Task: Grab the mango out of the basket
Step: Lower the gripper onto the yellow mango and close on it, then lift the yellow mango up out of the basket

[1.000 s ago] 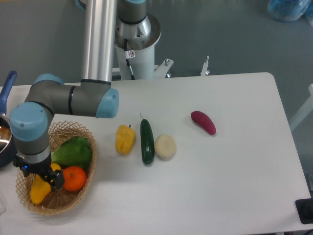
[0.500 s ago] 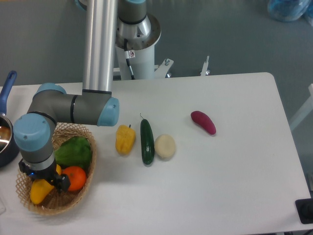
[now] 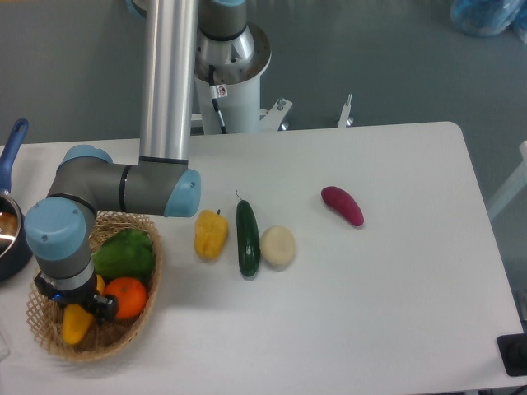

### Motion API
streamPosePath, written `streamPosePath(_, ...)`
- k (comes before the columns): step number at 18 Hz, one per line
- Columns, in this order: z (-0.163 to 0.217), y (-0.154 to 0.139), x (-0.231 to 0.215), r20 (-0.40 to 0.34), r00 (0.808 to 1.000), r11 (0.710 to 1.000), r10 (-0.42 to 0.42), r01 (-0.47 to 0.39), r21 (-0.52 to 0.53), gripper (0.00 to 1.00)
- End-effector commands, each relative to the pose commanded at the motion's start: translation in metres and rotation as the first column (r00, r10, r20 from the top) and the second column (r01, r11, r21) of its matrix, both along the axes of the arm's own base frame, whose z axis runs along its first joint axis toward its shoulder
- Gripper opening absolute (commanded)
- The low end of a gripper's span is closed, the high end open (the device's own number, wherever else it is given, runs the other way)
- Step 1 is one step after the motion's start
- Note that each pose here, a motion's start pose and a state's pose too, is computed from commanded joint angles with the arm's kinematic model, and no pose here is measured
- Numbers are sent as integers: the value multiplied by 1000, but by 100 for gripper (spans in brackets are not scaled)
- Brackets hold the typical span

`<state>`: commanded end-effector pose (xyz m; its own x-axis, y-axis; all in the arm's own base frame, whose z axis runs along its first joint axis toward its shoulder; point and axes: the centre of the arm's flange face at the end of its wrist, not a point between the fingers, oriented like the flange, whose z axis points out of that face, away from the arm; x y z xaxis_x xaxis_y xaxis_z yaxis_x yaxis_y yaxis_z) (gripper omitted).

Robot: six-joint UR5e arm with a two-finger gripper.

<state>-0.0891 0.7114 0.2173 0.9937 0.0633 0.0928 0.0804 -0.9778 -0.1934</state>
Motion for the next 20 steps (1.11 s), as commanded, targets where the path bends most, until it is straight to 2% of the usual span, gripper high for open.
streamPosePath(3,27,1,-2,11,1000,999,-1,0,51,10)
streamPosePath(6,76,-6,-11,50,999,991,6,-13,136,10)
streamPosePath(9,105,-15,-26,30,999,985,25,-30,172,12)
streamPosePath(10,114,-20,-36,12,999,983,34,-35,181,17)
streamPosePath(12,138,-43,-75,-76,991,979,113,-98,178,17)
streamPosePath(13,142,-64,-96,-141,979,980,149,-127,156,15)
streamPosePath(14,144,-80,-113,-182,972,982,151,-127,137,14)
streamPosePath(17,136,-134,-171,-274,959,997,76,-64,52,15)
streamPosePath(18,128,-154,-194,-281,958,998,59,-56,21,15)
streamPosePath(20,111,-176,-216,-273,961,999,41,-47,-16,17)
